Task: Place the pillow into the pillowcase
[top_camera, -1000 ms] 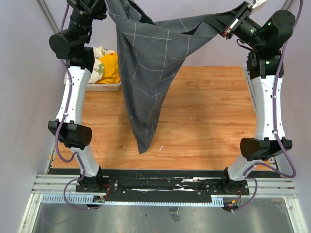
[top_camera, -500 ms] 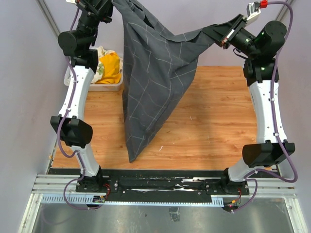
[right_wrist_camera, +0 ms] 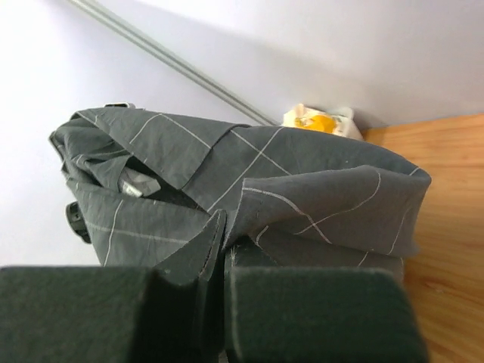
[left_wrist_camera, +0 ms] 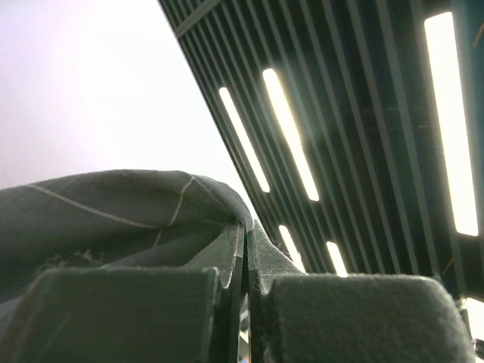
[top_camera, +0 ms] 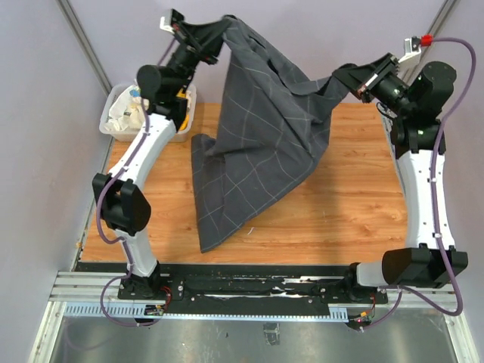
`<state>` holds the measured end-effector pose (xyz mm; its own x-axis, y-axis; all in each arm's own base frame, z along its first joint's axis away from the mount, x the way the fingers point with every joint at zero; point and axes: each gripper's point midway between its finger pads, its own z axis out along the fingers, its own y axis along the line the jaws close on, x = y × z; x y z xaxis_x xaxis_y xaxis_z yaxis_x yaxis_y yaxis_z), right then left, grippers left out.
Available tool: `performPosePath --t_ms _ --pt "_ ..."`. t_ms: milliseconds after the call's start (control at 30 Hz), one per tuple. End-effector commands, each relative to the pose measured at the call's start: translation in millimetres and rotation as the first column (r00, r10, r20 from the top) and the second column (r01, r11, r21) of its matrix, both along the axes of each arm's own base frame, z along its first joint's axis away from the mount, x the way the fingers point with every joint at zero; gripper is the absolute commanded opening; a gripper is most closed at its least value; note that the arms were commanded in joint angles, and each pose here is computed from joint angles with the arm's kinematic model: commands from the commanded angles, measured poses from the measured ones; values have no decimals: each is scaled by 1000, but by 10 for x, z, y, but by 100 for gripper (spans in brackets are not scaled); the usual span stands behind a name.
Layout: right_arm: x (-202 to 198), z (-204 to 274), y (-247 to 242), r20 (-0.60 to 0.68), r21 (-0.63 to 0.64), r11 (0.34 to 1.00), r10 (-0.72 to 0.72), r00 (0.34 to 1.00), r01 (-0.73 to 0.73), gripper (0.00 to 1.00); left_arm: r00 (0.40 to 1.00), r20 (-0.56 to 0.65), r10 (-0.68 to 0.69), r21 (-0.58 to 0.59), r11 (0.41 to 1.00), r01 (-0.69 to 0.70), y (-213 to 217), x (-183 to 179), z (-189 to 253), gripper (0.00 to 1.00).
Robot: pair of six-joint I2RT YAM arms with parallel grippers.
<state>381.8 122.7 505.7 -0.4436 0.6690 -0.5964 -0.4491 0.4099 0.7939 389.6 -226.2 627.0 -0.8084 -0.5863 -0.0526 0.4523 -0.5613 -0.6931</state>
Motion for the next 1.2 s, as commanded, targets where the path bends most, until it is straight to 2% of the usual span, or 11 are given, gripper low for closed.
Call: performPosePath --t_ms 0,233,433,500,533,600,667,800,1000,1067,1167 --pt "-77 -113 -305 16 -53 992 -117 993 118 1 998 42 -44 0 999 44 -392 -85 -194 0" --pt "-168 -695 -775 -99 -134 952 -289 952 275 1 988 -57 -141 26 989 143 -1174 89 -862 0" --pt "-294 -1331 -1095 -188 -279 878 -447 874 389 9 960 -153 -235 6 971 238 -1813 197 -1576 0" --pt "-319 -1505 -1157 -214 -319 860 -475 854 398 6 950 -183 -255 -1 966 259 -1961 214 -1798 0" --pt "-324 -1570 -1177 -220 -336 853 -484 847 400 9 946 -192 -261 -1 964 265 -2009 229 -1893 0" --pt "-355 -1713 -1240 -258 -368 834 -516 817 411 35 941 -210 -267 -1 962 272 -2079 267 -2044 0" --pt "-371 -1741 -1277 -265 -384 822 -535 802 421 51 939 -213 -271 12 960 280 -2129 290 -2116 1" --pt "-382 -1667 -1274 -253 -387 820 -534 807 421 56 935 -193 -299 64 947 316 -2193 278 -2036 17" --pt "-384 -1550 -1217 -242 -369 836 -507 827 405 58 969 -135 -208 435 866 247 -2337 422 -1826 51" --pt "-370 -1556 -1194 -243 -356 845 -496 833 399 58 976 -126 -175 464 859 214 -2290 529 -1837 67" --pt "-355 -1599 -1187 -251 -359 848 -490 835 389 58 975 -131 -178 460 861 219 -2134 580 -1885 72"
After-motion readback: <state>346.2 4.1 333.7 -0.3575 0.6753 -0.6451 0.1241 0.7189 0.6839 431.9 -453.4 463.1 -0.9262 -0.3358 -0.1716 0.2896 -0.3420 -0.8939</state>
